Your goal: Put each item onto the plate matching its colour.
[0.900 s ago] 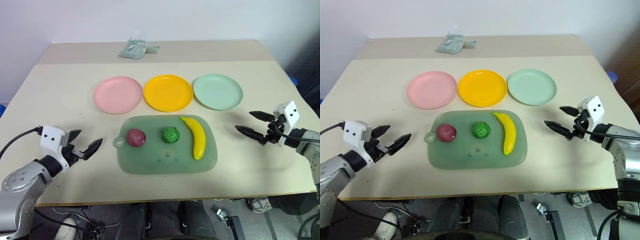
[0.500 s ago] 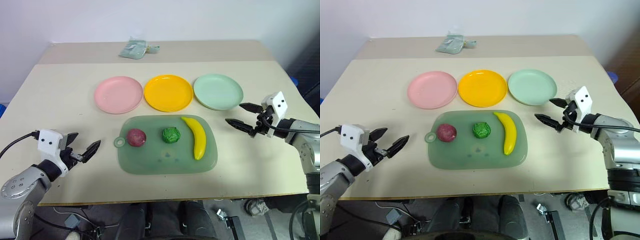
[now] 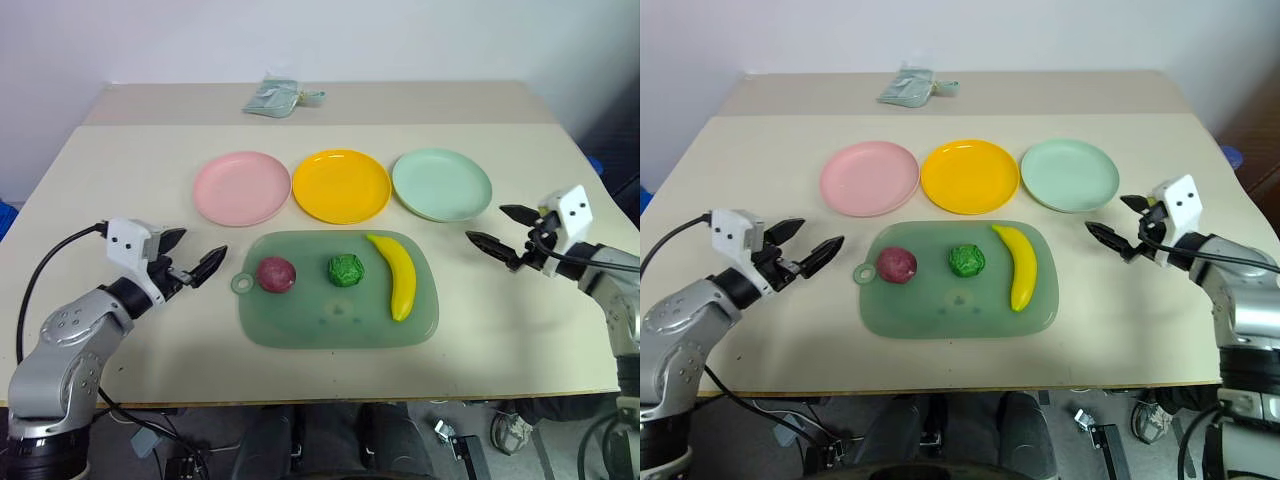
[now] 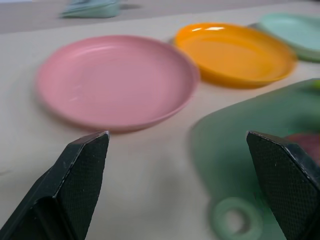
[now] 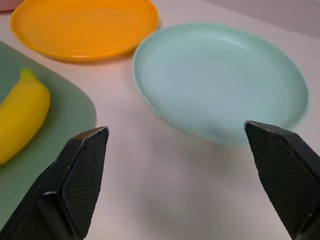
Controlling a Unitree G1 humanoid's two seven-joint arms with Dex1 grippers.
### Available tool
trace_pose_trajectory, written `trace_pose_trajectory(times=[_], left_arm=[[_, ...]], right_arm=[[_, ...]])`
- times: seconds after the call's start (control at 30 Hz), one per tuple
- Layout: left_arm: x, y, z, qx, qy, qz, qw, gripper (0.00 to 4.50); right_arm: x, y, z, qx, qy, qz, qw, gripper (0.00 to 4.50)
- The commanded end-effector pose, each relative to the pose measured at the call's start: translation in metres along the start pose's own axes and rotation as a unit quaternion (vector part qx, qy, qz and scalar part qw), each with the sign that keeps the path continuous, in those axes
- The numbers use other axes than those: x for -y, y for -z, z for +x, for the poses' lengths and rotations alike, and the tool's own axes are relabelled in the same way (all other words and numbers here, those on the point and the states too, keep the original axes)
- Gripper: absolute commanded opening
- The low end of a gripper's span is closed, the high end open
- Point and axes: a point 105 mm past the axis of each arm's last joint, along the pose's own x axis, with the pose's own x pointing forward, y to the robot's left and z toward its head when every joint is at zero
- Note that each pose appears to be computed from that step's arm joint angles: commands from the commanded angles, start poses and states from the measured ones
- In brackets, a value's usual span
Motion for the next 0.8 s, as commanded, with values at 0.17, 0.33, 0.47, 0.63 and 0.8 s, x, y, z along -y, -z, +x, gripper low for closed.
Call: trace_pose_trajectory(times=[0.17, 0.33, 0.47, 0.63, 0.8], left_arm=[[0.036, -0.011, 0.027, -0.029, 0.163, 0.057, 0.985, 4.5], [0.052, 0.003, 0.035, -0.079, 0.23, 0.112, 0.963, 4.5], [0.055, 0.016, 0.044, -0.112, 0.247, 0.13, 0.954, 4.5], [0.047, 0.026, 0.049, -0.134, 0.236, 0.148, 0.951, 3.62], [0.034, 0.009, 0.054, -0.076, 0.187, 0.142, 0.969, 2.54]], right_arm=[[-0.032, -0.014, -0.025, 0.045, -0.075, -0.002, 0.996, 4.44], [-0.065, -0.01, -0.022, 0.045, -0.135, 0.006, 0.99, 4.44], [-0.074, -0.001, -0.016, 0.043, -0.139, 0.011, 0.989, 4.44], [-0.086, -0.002, -0.013, 0.045, -0.161, 0.016, 0.986, 4.5], [-0.101, -0.007, -0.009, 0.044, -0.181, 0.011, 0.982, 4.5]])
